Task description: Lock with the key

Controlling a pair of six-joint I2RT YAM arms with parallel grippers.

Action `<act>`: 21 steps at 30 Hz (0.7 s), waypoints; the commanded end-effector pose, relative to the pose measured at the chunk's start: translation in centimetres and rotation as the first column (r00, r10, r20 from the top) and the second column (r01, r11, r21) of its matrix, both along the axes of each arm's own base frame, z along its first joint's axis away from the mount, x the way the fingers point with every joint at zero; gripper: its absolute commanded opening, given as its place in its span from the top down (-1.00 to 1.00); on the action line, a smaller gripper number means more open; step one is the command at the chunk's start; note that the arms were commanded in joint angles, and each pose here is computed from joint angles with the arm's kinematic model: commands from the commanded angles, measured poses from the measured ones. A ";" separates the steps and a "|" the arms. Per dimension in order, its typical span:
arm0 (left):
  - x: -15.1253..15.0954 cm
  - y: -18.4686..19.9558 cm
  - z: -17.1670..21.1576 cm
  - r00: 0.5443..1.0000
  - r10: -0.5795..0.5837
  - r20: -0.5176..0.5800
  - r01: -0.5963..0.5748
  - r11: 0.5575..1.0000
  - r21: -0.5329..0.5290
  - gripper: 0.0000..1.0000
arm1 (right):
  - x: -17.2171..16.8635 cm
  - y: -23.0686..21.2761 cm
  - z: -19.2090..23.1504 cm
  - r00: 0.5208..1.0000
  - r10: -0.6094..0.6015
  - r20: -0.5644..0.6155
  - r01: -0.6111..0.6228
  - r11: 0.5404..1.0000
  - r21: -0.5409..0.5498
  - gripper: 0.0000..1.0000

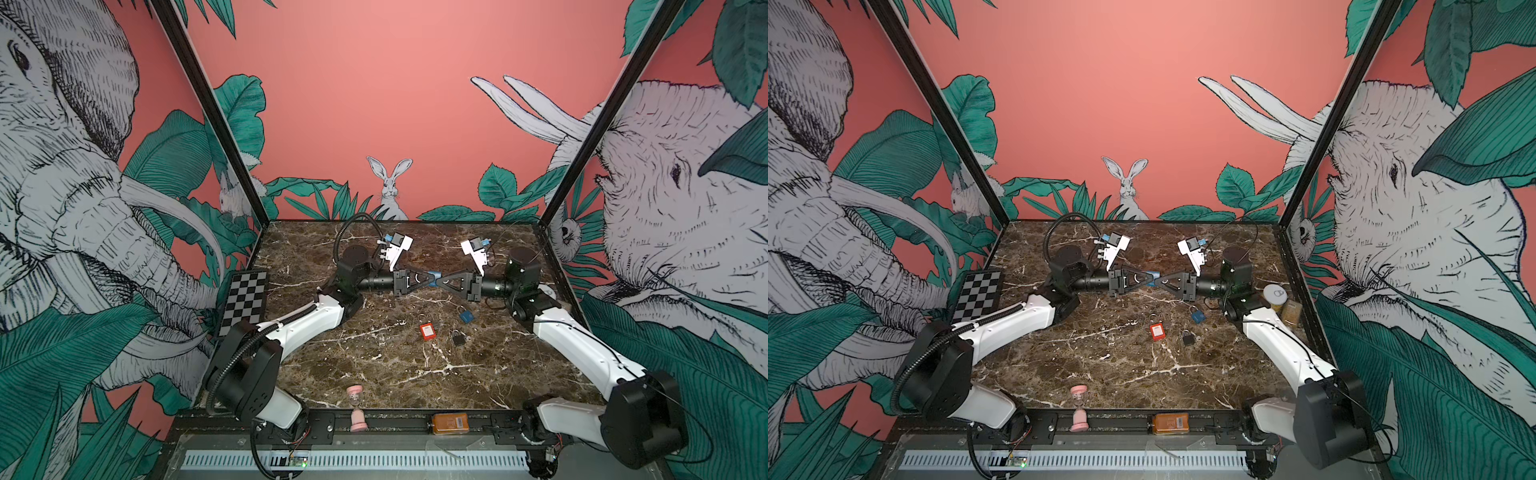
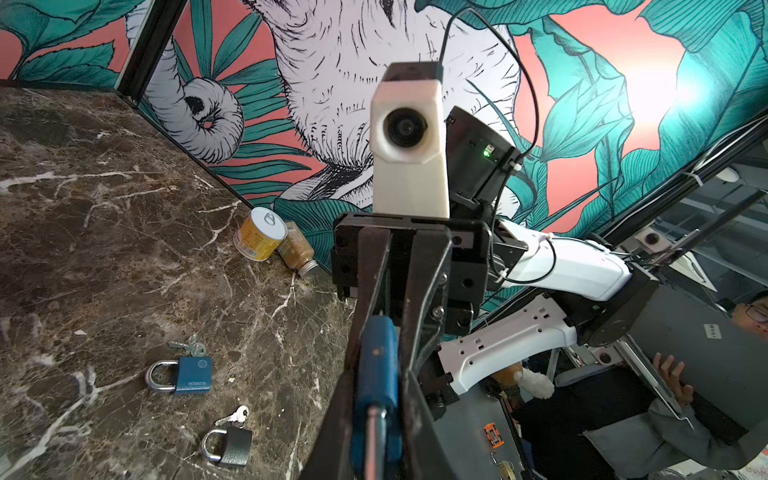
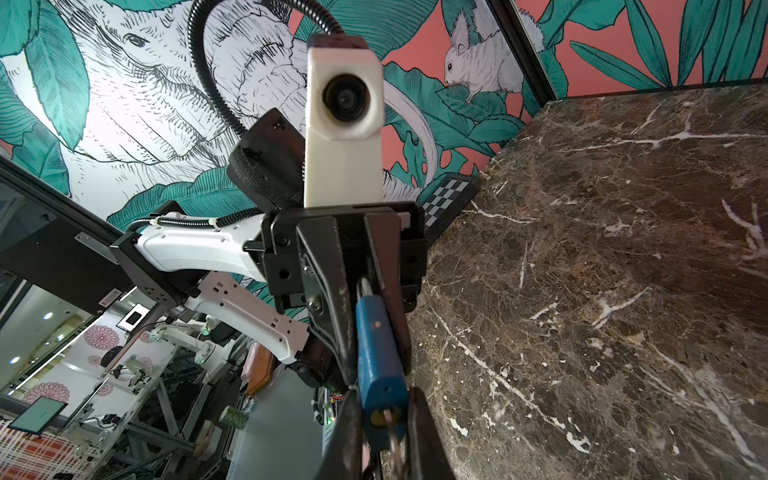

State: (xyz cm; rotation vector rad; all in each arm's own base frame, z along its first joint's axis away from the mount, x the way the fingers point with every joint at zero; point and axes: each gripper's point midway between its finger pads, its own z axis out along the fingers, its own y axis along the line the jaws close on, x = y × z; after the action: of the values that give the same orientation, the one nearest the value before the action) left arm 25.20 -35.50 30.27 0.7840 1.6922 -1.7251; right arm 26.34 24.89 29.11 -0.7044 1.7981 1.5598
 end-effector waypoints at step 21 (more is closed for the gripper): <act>-0.4 0.9 2.3 0.997 0.025 0.079 -0.020 0.998 -0.053 1.00 | 0.7 -1.8 1.6 0.995 -0.083 0.053 0.082 0.996 0.019 0.36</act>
State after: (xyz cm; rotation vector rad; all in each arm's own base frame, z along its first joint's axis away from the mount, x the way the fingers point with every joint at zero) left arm 25.55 -35.41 29.94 0.7631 1.7028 -1.7095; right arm 27.18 22.94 29.97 -0.6158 1.8011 1.4699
